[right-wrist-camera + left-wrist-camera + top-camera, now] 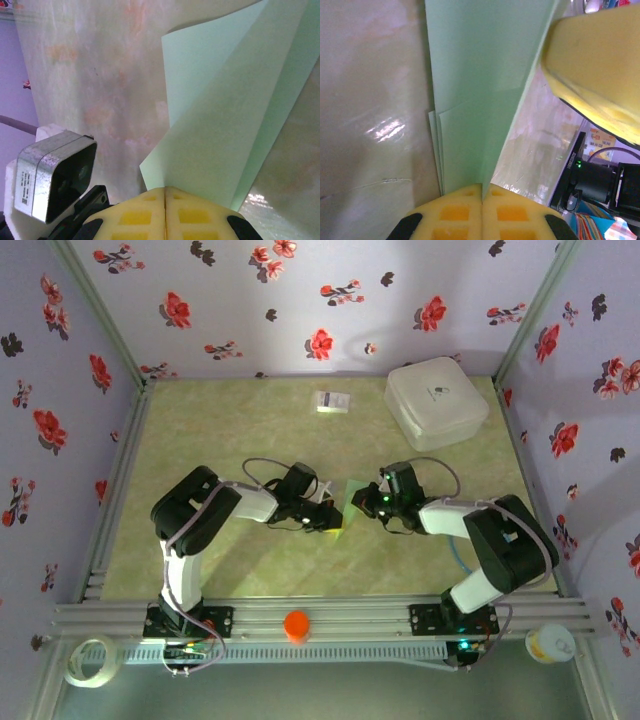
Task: Fold a paper plane with a square sheet of paper (pick it up from the middle)
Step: Fold the wing for the fifth time at the center of the table.
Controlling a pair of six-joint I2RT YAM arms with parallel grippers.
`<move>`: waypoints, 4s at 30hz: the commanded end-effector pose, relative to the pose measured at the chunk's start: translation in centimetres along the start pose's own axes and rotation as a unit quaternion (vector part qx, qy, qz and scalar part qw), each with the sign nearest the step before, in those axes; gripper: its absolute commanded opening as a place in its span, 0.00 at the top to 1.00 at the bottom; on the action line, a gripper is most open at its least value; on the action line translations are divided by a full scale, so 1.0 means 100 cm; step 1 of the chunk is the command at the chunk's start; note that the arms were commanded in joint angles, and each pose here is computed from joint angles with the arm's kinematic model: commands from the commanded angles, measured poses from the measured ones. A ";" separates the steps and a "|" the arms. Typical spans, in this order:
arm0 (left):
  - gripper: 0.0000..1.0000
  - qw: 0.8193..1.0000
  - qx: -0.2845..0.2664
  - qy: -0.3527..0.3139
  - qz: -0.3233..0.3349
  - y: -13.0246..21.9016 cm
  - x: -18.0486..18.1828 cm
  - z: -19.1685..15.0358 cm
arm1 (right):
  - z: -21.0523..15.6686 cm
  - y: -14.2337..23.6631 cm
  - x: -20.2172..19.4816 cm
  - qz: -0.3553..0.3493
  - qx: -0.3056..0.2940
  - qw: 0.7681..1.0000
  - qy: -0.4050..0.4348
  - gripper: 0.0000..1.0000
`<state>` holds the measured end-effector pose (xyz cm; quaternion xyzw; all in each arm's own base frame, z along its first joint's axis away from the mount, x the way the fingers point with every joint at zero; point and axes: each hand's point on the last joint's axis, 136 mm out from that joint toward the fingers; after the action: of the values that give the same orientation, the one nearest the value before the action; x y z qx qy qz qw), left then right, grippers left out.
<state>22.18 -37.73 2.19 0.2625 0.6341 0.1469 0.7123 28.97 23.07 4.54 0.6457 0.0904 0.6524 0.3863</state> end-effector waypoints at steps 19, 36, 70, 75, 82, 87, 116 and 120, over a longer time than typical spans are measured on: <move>1.00 0.998 -0.001 0.059 0.007 -0.001 0.029 0.001 | 0.013 -0.007 0.010 0.036 0.011 0.999 0.003 0.90; 1.00 0.997 0.010 0.075 0.013 -0.002 0.037 0.002 | 0.003 -0.015 -0.002 0.015 0.028 0.999 0.005 0.93; 0.98 0.998 0.031 0.052 0.028 0.015 0.035 -0.020 | -0.006 -0.026 -0.053 -0.071 0.043 0.996 -0.039 0.94; 0.96 0.998 0.047 0.044 0.009 0.013 0.027 -0.025 | -0.007 -0.026 -0.056 -0.080 0.047 0.995 -0.040 0.94; 0.95 0.997 0.064 0.043 0.021 0.016 0.032 -0.038 | -0.009 -0.026 -0.059 -0.092 0.050 0.994 -0.039 0.94; 1.00 0.996 0.077 0.038 0.033 0.016 0.035 -0.045 | -0.009 -0.026 -0.061 -0.099 0.051 0.993 -0.037 0.94; 0.89 0.987 0.117 0.020 0.111 0.022 0.051 -0.076 | -0.013 -0.028 -0.066 -0.116 0.058 0.991 -0.035 0.96; 1.00 0.986 0.119 0.020 0.117 0.023 0.053 -0.078 | -0.013 -0.028 -0.067 -0.118 0.059 0.991 -0.035 0.96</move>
<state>19.53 -35.01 1.57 0.3400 0.5942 0.1405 0.7152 29.57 23.90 1.53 0.6712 0.1373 0.6287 0.3680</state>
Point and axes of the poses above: each hand's point on the last joint's axis, 136 mm out from that joint toward the fingers, its own y axis back along the fingers, its own x axis along the line the jaws close on, z = x × y, and after that the axes turned 2 degrees about y, right-handed
